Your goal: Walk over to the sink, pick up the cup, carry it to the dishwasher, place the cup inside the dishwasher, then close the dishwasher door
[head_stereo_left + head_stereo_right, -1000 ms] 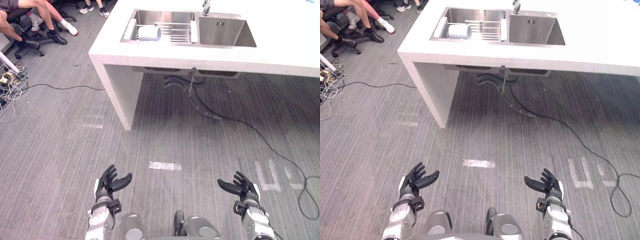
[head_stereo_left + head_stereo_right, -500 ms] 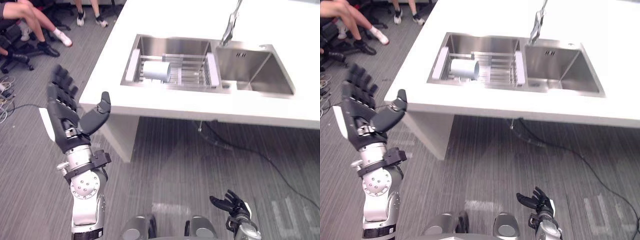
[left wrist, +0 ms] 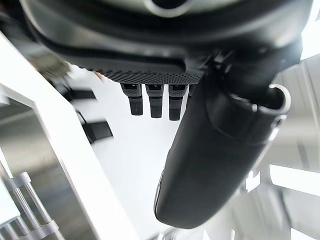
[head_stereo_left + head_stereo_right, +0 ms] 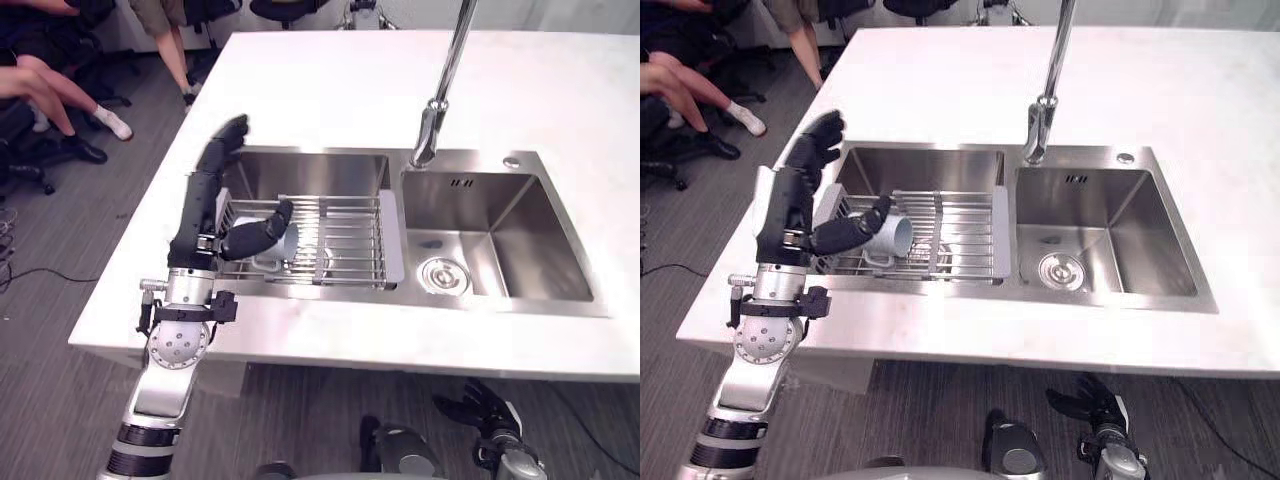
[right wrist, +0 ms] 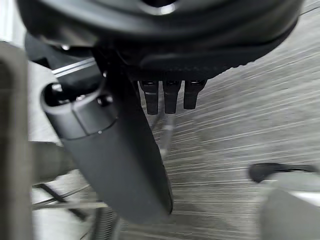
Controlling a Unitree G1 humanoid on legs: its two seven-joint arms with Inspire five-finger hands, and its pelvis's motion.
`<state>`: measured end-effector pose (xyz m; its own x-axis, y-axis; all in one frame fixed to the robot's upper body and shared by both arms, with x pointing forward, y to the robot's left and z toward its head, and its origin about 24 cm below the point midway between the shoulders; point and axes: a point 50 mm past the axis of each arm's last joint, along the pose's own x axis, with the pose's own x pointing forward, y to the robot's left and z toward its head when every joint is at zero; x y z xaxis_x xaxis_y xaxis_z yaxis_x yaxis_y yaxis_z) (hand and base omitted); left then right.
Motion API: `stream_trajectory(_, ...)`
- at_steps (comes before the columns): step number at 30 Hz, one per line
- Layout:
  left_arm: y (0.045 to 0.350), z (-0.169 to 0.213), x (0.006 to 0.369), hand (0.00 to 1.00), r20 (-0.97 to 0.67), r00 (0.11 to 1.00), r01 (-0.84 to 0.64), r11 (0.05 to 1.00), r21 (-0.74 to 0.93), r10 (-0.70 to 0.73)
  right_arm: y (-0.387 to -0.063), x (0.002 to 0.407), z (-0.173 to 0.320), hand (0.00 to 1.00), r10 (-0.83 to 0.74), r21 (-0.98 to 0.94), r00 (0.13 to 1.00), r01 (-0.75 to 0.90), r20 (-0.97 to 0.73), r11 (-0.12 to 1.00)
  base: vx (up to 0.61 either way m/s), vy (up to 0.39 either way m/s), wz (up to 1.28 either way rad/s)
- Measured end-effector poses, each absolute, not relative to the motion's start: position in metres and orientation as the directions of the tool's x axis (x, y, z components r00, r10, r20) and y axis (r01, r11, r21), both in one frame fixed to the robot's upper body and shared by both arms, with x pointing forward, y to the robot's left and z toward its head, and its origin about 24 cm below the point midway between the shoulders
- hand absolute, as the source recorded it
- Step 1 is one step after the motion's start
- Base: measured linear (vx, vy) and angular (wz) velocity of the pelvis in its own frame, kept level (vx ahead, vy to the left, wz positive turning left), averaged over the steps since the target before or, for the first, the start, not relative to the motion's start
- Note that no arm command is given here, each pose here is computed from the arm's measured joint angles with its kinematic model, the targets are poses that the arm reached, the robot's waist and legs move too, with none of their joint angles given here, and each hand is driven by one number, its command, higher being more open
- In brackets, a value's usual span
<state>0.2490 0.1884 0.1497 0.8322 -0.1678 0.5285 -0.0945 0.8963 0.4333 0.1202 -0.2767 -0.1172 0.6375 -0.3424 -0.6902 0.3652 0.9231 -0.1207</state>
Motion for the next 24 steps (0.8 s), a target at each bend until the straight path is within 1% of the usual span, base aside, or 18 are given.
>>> stream_trajectory(5,0.193,0.148,0.250,0.90,0.476,0.844,-0.064,0.835,0.546,-0.247,-0.279,0.113,-0.119,0.90,-0.338,-0.128,0.624,0.356,-0.705,0.926,0.09,0.098,0.00)
stream_trajectory(7,0.199,0.139,0.253,0.90,0.421,0.871,-0.041,0.815,0.578,-0.255,-0.271,0.107,-0.125,0.90,-0.310,-0.118,0.611,0.335,-0.728,0.935,0.14,0.181,-0.05)
stream_trajectory(11,0.207,0.126,0.248,0.90,0.333,0.902,0.009,0.782,0.623,-0.275,-0.270,0.100,-0.127,0.90,-0.307,-0.134,0.596,0.317,-0.742,0.939,0.10,0.118,-0.12)
stream_trajectory(13,0.207,0.121,0.248,0.90,0.290,0.907,0.050,0.761,0.647,-0.305,-0.269,0.092,-0.129,0.90,-0.307,-0.143,0.580,0.312,-0.754,0.939,0.08,0.015,-0.04)
stream_trajectory(19,0.209,0.116,0.249,0.90,0.226,0.909,0.088,0.691,0.717,-0.349,-0.264,0.094,-0.131,0.90,-0.281,-0.143,0.585,0.271,-0.761,0.952,0.05,-0.022,-0.02)
stream_trajectory(22,0.209,0.103,0.252,0.90,0.155,0.919,0.126,0.645,0.753,-0.361,-0.262,0.094,-0.131,0.90,-0.268,-0.141,0.588,0.254,-0.763,0.957,0.02,-0.015,-0.04)
stream_trajectory(24,0.207,0.094,0.253,0.90,0.087,0.916,0.171,0.578,0.798,-0.391,-0.260,0.094,-0.132,0.90,-0.258,-0.138,0.588,0.241,-0.766,0.961,-0.01,-0.011,-0.04)
